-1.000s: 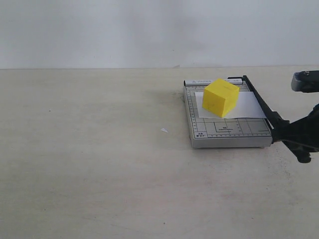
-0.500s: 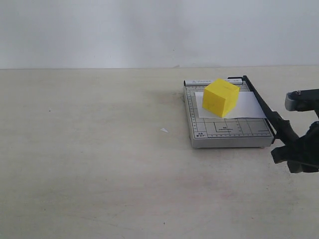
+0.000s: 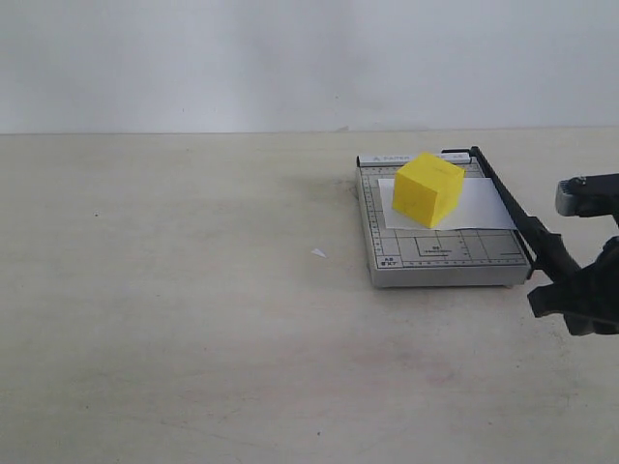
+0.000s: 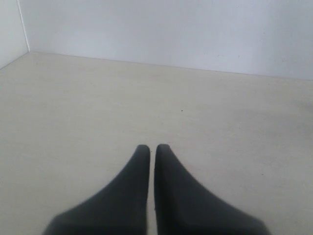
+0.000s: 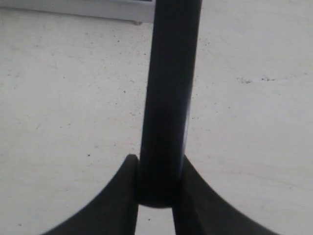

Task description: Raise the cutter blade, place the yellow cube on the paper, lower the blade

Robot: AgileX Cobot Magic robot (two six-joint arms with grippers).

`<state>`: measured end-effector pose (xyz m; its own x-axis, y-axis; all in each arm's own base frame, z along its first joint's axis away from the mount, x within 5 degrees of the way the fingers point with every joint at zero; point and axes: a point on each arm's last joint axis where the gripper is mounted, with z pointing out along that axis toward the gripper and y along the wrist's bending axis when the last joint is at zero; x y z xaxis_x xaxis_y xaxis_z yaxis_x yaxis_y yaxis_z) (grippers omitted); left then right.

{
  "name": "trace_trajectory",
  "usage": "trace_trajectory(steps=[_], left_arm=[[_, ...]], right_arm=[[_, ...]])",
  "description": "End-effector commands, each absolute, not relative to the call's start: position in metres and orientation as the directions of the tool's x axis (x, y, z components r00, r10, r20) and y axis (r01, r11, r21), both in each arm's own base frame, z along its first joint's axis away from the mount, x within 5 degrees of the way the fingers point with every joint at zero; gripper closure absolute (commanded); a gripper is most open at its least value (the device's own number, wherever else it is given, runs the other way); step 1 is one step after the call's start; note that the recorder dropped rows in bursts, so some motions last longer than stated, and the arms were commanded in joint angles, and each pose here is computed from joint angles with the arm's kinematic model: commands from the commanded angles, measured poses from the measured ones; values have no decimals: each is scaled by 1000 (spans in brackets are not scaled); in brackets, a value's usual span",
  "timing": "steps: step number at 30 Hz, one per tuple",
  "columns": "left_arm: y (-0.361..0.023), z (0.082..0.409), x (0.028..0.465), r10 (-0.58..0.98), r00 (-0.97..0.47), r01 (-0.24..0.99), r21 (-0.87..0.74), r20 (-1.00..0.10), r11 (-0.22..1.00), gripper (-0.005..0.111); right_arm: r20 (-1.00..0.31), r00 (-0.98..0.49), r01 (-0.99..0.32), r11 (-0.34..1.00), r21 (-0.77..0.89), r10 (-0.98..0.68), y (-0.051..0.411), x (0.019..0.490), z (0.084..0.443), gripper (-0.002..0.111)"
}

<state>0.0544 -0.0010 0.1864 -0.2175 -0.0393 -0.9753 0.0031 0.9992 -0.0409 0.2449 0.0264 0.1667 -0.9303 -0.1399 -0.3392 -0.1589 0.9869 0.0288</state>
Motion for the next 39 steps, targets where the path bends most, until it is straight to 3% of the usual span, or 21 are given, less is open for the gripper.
trace_trajectory(steps=[1, 13, 15, 20, 26, 37, 39], left_arm=[[-2, 186, 54, -36, -216, 13, -40, -976, 999, 102], [-2, 186, 54, -36, -216, 13, -40, -976, 999, 102], [-2, 186, 54, -36, -216, 13, -40, -976, 999, 102], [-2, 186, 54, -36, -216, 13, -40, -976, 999, 102], [-2, 186, 54, -36, -216, 13, -40, -976, 999, 102], [-2, 186, 54, -36, -216, 13, -40, -976, 999, 102], [-2, 186, 54, -36, -216, 13, -40, -976, 999, 102]], right_arm=[[-319, -934, -177, 984, 27, -159, 28, 251, 153, 108], [-357, -924, -159, 987, 34, -137, 29, 256, 152, 108], [-353, -926, -159, 987, 34, -137, 29, 255, 152, 103], [-346, -928, -160, 987, 36, -138, 29, 255, 152, 75], [-331, -934, -156, 987, 42, -134, 28, 251, 157, 73], [-447, -895, -66, 991, 115, -8, 26, 199, 238, 73], [-549, -835, -55, 986, 157, 41, 26, 179, 259, 73]])
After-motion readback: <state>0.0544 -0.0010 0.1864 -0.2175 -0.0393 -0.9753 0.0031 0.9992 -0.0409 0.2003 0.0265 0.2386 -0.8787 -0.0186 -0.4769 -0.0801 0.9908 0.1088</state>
